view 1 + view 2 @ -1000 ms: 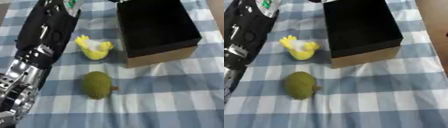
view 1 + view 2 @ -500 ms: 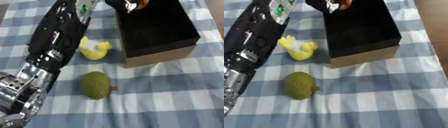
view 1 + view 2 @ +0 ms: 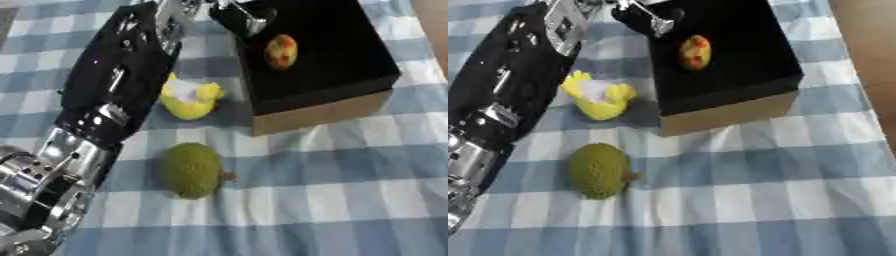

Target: Pick up objects on the table and place them in the box.

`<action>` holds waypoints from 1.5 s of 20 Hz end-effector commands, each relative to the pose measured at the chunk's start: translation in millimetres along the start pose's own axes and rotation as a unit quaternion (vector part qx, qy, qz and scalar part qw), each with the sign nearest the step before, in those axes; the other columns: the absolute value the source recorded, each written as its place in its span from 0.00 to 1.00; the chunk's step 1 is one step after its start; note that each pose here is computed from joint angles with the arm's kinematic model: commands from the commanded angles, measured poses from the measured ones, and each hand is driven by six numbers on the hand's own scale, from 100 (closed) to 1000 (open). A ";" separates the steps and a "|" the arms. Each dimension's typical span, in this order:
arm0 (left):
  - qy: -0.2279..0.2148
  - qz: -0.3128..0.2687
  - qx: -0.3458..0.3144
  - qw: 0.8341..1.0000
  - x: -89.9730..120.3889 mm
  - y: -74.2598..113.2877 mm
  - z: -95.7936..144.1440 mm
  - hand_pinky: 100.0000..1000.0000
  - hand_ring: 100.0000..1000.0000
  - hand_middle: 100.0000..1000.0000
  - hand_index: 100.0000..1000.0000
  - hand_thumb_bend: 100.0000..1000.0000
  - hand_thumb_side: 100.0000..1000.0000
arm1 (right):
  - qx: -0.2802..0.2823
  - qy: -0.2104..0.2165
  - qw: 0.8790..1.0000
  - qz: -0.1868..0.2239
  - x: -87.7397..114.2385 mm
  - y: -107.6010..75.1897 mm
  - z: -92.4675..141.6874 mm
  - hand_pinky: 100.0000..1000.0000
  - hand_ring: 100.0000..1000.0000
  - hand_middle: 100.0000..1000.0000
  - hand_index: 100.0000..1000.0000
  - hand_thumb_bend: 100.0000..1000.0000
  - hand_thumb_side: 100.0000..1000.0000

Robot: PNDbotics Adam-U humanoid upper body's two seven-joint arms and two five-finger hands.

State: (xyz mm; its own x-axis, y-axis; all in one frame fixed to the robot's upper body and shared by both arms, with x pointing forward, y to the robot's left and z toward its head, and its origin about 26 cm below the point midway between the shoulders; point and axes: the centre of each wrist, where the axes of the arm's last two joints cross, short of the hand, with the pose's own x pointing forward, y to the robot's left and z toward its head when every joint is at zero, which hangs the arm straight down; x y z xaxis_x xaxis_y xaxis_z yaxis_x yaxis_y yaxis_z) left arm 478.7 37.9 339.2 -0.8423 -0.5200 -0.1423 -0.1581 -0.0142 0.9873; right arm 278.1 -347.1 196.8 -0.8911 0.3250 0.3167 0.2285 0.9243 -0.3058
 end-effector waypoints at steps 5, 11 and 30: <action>0.000 -0.009 0.029 1.000 -3.6 16.9 5.9 0.80 0.87 0.77 0.89 0.00 0.13 | 0.007 -0.009 1.000 0.008 3.2 -5.5 -5.8 0.95 1.00 0.35 0.99 0.00 0.41; -0.005 -0.005 0.070 0.998 -19.4 41.2 31.2 0.80 0.87 0.77 0.89 0.00 0.10 | 0.009 -0.001 1.000 0.018 3.3 -8.6 -1.3 0.95 1.00 0.35 0.99 0.00 0.41; -0.056 -0.006 0.019 0.998 -41.6 26.4 118.2 0.79 0.86 0.77 0.89 0.10 0.23 | 0.007 0.004 0.999 0.041 3.8 -13.4 3.1 0.95 1.00 0.34 0.99 0.00 0.41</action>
State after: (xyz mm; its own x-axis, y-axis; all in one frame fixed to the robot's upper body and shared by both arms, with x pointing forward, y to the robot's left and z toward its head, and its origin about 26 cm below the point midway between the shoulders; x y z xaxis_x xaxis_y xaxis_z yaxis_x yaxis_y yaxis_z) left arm 455.7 150.3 345.6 -0.9003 -0.4196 -0.1160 -0.1421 0.0315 0.9894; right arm 272.2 -355.9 191.4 -0.8646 0.3830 0.3252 0.2783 0.9040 -0.3246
